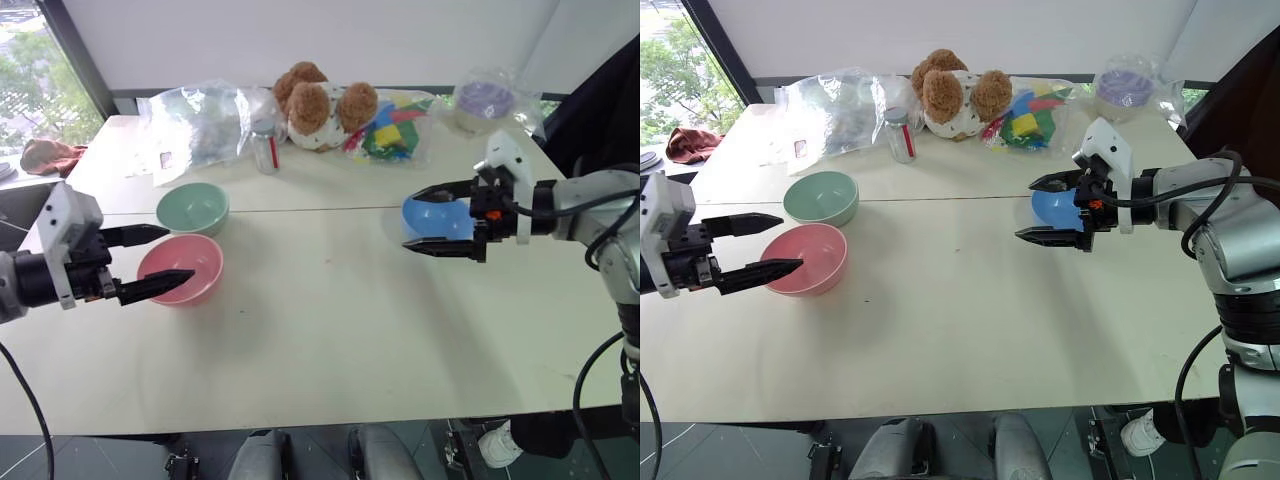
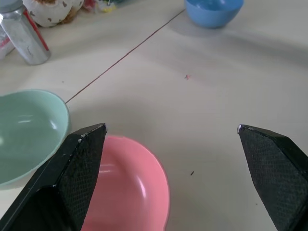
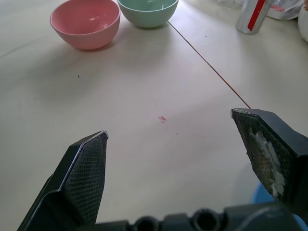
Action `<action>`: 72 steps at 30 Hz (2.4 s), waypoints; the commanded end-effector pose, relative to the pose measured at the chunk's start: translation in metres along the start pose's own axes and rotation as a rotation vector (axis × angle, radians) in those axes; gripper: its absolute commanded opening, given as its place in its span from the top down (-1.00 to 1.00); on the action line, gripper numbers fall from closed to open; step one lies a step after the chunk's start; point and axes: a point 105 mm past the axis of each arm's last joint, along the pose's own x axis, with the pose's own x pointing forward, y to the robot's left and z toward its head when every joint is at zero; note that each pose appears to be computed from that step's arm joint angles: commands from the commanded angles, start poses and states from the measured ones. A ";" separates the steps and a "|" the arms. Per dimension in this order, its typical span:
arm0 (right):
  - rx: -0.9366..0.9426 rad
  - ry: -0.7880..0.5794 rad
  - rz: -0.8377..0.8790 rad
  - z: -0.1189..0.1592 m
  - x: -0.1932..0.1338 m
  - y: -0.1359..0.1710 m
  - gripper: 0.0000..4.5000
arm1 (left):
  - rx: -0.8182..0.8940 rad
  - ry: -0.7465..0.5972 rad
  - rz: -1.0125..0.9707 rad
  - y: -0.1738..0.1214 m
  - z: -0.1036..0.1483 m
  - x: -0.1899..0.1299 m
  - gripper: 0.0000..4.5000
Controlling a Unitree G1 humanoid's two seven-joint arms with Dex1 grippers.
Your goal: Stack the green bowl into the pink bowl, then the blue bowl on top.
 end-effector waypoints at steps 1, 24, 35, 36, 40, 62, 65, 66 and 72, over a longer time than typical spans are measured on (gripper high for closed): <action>-0.038 -0.012 0.002 0.008 0.000 0.003 -0.99 | 0.148 0.120 0.011 0.002 -0.008 -0.005 -1.00; -0.025 0.004 0.030 0.004 0.001 0.015 -1.00 | 0.271 0.239 -0.179 -0.003 -0.067 0.046 0.51; -0.025 0.009 -0.014 0.002 -0.004 0.010 -1.00 | 0.452 0.058 -0.606 -0.059 0.008 0.117 0.98; -0.025 0.009 -0.016 0.002 -0.005 0.010 -1.00 | 0.487 0.055 -0.631 -0.062 0.011 0.127 0.98; -0.023 0.017 -0.034 0.002 -0.010 0.012 -1.00 | 0.648 0.089 -0.743 -0.075 0.002 0.163 0.98; -0.020 0.011 -0.044 0.004 -0.008 0.015 -1.00 | 0.666 -0.072 -0.620 -0.053 0.061 0.147 -0.98; -0.028 0.005 -0.041 0.005 -0.006 0.012 -1.00 | 0.649 -0.004 -0.435 -0.011 0.057 0.122 -0.98; -0.030 0.004 -0.040 0.005 -0.005 0.012 -1.00 | 0.629 0.011 -0.387 -0.001 0.054 0.115 -0.98; -0.045 -0.002 -0.033 0.006 -0.002 0.010 -1.00 | 0.514 0.153 -0.072 0.068 0.012 0.086 -0.98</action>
